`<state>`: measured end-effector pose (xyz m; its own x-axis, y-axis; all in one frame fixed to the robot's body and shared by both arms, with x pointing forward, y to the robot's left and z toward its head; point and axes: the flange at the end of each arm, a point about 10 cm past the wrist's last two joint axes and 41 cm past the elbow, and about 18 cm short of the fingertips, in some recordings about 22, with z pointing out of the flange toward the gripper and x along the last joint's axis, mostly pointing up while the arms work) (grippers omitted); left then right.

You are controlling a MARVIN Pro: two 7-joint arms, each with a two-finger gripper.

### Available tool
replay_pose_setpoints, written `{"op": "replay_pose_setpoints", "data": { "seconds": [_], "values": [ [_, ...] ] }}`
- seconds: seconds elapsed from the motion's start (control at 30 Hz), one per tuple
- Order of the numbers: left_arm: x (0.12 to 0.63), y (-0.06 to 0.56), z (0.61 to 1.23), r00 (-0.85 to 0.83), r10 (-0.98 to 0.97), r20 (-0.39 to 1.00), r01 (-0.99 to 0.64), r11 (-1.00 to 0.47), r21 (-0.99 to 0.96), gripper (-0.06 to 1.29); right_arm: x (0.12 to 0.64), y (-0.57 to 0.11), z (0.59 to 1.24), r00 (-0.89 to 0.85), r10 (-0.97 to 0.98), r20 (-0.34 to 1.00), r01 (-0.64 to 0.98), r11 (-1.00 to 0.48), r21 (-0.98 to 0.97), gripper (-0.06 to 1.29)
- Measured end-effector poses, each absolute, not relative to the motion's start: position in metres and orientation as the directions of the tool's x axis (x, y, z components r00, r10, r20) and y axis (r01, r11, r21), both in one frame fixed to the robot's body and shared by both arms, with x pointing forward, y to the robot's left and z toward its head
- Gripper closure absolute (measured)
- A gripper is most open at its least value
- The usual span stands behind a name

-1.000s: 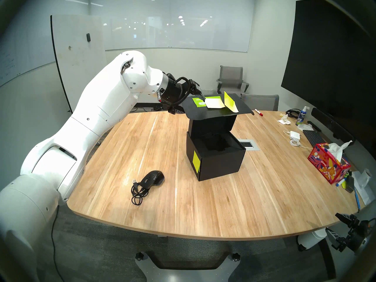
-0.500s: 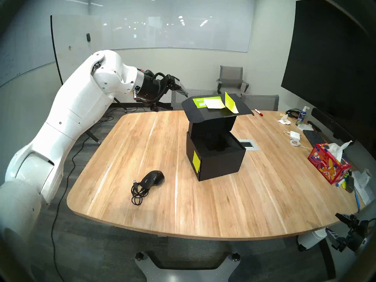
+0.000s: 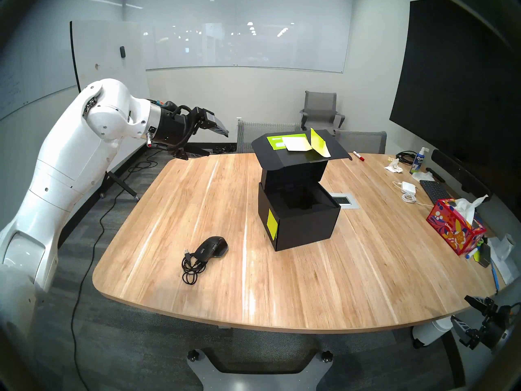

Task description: Open the box and place the mouse inside

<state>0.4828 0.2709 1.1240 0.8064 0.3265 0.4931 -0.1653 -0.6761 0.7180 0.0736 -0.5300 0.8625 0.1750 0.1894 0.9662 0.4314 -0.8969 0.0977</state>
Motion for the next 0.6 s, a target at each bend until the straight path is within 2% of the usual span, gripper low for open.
{"op": "replay_pose_setpoints", "data": {
  "seconds": [0.6],
  "values": [
    [0.431, 0.305, 1.085, 0.816, 0.267, 0.512, -0.11, -0.799, 0.591, -0.03, 0.074, -0.53, 0.862, 0.179, 0.191, 0.965, 0.432, -0.897, 0.098, 0.0]
  ]
}}
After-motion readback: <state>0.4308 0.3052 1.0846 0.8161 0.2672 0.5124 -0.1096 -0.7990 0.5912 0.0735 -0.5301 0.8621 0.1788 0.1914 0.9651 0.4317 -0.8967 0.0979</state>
